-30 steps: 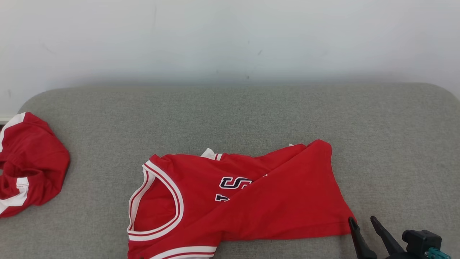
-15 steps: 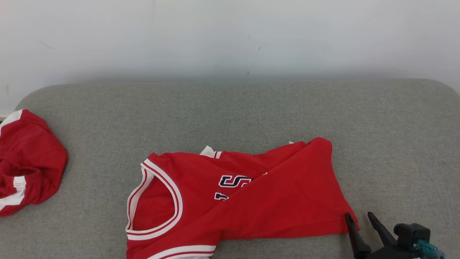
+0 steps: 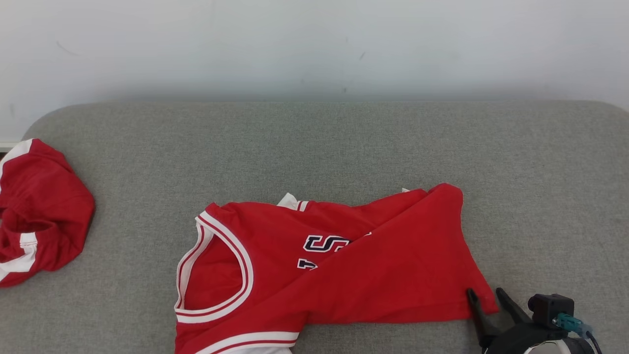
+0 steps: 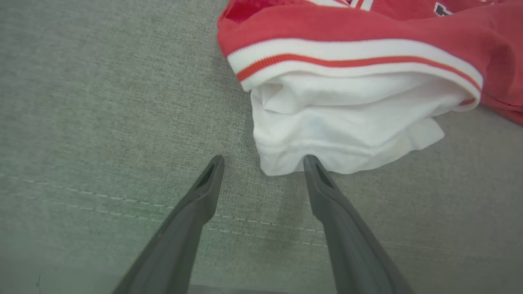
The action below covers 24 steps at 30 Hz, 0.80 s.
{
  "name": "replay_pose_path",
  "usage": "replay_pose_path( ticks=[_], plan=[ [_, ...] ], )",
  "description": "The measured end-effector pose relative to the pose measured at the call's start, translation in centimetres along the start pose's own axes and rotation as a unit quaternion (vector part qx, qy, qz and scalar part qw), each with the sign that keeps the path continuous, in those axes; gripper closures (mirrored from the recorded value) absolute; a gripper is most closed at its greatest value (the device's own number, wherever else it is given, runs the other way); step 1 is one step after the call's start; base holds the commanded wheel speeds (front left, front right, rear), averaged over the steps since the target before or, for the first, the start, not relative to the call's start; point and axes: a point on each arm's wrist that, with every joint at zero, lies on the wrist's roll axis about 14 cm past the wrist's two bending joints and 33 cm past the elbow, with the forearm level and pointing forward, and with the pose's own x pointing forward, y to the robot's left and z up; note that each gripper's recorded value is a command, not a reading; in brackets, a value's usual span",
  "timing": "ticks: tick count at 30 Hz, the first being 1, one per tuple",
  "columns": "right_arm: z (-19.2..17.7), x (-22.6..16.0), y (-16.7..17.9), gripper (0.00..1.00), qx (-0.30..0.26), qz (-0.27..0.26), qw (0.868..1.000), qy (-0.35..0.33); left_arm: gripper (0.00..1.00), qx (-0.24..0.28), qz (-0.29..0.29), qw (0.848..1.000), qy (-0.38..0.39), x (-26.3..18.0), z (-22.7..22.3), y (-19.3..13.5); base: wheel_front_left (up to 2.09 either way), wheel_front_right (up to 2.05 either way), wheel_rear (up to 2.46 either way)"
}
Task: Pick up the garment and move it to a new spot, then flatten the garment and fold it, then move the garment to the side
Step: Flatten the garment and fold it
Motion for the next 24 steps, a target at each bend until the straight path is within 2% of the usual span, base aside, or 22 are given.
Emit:
replay_pose_path(
  ticks=[2, 3, 4, 5, 6, 7, 14, 19, 24],
  plan=[
    [-0.4, 0.2, 0.1, 0.40, 0.001, 0.001, 1.000, 0.009, 0.00, -0.006, -0.001, 1.000, 0.000, 0.3, 0.1, -0.1, 0.00, 0.00, 0.00],
    [-0.5, 0.3, 0.2, 0.73, 0.004, 0.002, 1.000, 0.015, 0.00, -0.012, -0.002, 1.000, 0.003, 0.4, -0.1, -0.2, 0.00, 0.00, 0.00],
    [-0.5, 0.5, 0.3, 0.98, 0.003, 0.004, 1.000, 0.016, 0.00, -0.014, -0.004, 1.000, 0.006, 0.5, -0.2, -0.3, 0.00, 0.00, 0.00],
    [-0.4, 0.6, 0.3, 1.00, 0.002, 0.005, 1.000, 0.015, 0.02, -0.013, -0.006, 1.000, 0.009, 0.5, -0.4, -0.5, 0.00, 0.00, 0.00],
    [-0.5, 0.7, 0.5, 1.00, 0.003, 0.006, 1.000, 0.016, 0.69, -0.017, -0.008, 1.000, 0.010, 0.7, -0.4, -0.6, 0.00, 0.00, 0.00],
    [-0.4, 0.7, 0.7, 1.00, 0.002, 0.010, 1.000, 0.013, 1.00, -0.019, -0.010, 1.000, 0.009, 0.8, -0.3, -0.8, 0.00, 0.00, 0.00],
    [0.7, 1.0, 1.5, 1.00, 0.000, 0.025, 1.000, -0.015, 1.00, -0.027, -0.022, 0.999, -0.029, 1.3, 2.1, -1.6, 0.00, 0.00, 0.00],
    [2.0, 0.1, 2.1, 1.00, 0.017, 0.038, 0.998, -0.047, 1.00, -0.033, -0.017, 0.997, -0.075, 0.0, 4.4, -1.2, 0.00, 0.00, 0.00],
    [4.3, -1.2, 1.7, 1.00, 0.013, 0.044, 0.995, -0.090, 1.00, -0.013, -0.013, 0.991, -0.135, -0.8, 8.1, -0.5, 0.00, 0.00, 0.00]
  ],
)
